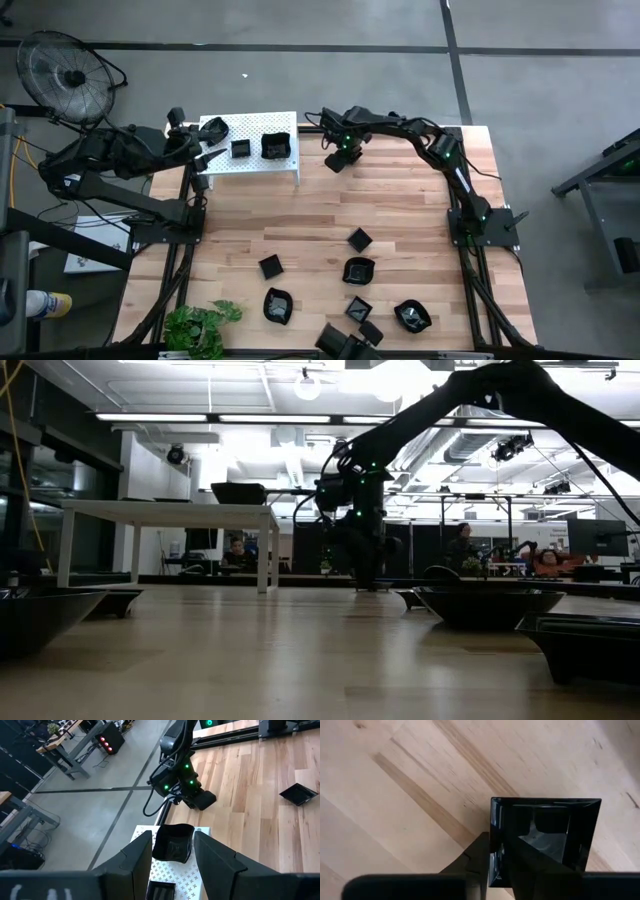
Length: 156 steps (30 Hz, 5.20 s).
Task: Pick & Place Mini shaped plates
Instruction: Stack the black square plate on the black square plate on the shelf
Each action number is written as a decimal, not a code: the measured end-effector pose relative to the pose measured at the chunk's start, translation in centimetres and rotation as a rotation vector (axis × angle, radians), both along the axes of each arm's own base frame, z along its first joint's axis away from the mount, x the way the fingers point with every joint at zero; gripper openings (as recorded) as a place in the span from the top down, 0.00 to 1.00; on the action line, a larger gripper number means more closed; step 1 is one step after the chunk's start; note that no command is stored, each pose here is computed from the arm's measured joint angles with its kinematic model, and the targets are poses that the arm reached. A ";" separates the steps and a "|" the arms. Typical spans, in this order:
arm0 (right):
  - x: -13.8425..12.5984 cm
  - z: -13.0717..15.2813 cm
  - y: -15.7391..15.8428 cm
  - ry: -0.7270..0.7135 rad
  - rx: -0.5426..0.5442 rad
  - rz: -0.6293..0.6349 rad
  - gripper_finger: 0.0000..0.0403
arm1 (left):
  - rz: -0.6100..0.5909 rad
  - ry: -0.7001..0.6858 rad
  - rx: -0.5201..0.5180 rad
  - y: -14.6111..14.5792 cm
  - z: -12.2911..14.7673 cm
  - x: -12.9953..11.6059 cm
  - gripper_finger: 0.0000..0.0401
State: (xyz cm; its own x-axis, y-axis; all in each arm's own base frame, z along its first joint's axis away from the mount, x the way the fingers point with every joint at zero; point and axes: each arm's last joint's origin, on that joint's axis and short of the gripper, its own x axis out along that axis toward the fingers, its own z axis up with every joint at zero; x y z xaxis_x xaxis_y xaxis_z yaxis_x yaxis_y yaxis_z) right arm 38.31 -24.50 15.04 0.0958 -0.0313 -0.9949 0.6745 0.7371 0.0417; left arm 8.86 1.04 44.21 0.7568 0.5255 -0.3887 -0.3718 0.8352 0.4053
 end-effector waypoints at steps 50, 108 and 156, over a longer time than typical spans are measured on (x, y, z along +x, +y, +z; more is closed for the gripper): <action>-4.6 19.1 12.3 -0.146 -0.243 0.565 1.00 | 0.079 -0.031 -0.025 0.1 0.0 0.4 0.64; -10.0 31.0 24.7 -1.270 -0.100 1.607 1.00 | -1.043 -0.533 -0.155 -4.6 -1.6 24.5 0.64; -9.6 31.2 24.3 -1.282 -0.098 1.555 0.99 | -1.068 -0.484 -0.163 -5.1 -2.1 24.4 0.99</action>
State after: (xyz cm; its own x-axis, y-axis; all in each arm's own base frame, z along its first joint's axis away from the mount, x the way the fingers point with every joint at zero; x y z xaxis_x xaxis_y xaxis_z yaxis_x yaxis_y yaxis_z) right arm 28.70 -0.19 46.25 0.6028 0.7204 -0.3430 -0.7950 0.5787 -0.1817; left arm 33.30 -4.10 42.10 0.8693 -0.4913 0.0550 0.4600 0.8445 0.2743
